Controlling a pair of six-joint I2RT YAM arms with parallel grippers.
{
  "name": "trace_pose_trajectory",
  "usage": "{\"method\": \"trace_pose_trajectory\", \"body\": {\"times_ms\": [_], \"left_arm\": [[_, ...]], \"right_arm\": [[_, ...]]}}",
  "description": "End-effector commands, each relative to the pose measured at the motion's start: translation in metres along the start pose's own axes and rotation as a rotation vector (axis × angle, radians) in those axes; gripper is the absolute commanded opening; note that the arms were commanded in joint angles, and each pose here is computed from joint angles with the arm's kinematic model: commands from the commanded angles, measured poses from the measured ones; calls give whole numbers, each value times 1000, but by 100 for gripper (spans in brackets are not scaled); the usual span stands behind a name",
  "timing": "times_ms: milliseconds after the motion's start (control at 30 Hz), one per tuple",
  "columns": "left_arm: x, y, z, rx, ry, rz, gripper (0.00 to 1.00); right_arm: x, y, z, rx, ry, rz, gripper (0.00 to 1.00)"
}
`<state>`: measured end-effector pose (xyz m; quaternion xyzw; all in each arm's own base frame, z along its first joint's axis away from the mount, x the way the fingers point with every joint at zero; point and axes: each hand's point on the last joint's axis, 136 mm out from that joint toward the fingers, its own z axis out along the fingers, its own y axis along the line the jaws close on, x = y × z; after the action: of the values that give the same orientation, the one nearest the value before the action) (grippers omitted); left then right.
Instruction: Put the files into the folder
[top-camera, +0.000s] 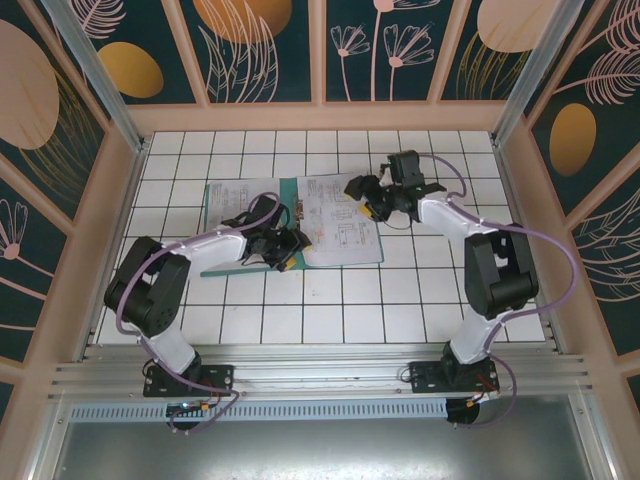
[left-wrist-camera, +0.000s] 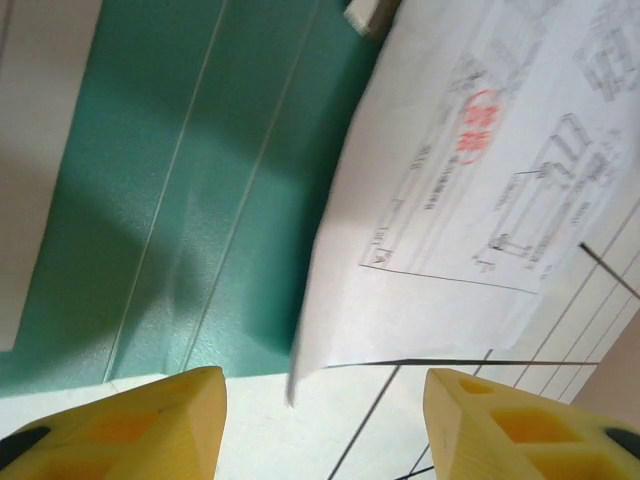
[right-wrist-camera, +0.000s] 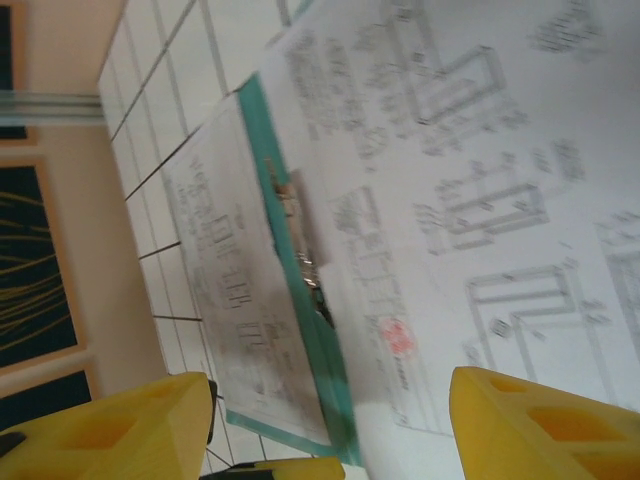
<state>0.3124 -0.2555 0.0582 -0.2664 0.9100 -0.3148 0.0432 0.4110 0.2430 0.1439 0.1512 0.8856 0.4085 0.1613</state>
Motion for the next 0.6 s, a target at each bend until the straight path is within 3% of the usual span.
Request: {"method": "trace_pose_trajectory", "body": {"times_ms": [0, 267, 567], "left_arm": [[-19, 2, -28, -22, -86, -13, 55], [-74, 63, -58, -77, -196, -126, 44], [-104, 105, -61, -176, -241, -156, 41]], "right_arm": [[-1, 20, 18, -5, 9, -89, 65], [1, 58, 76, -48, 48, -224, 65], [2, 73, 137, -11, 69, -302, 65]]}}
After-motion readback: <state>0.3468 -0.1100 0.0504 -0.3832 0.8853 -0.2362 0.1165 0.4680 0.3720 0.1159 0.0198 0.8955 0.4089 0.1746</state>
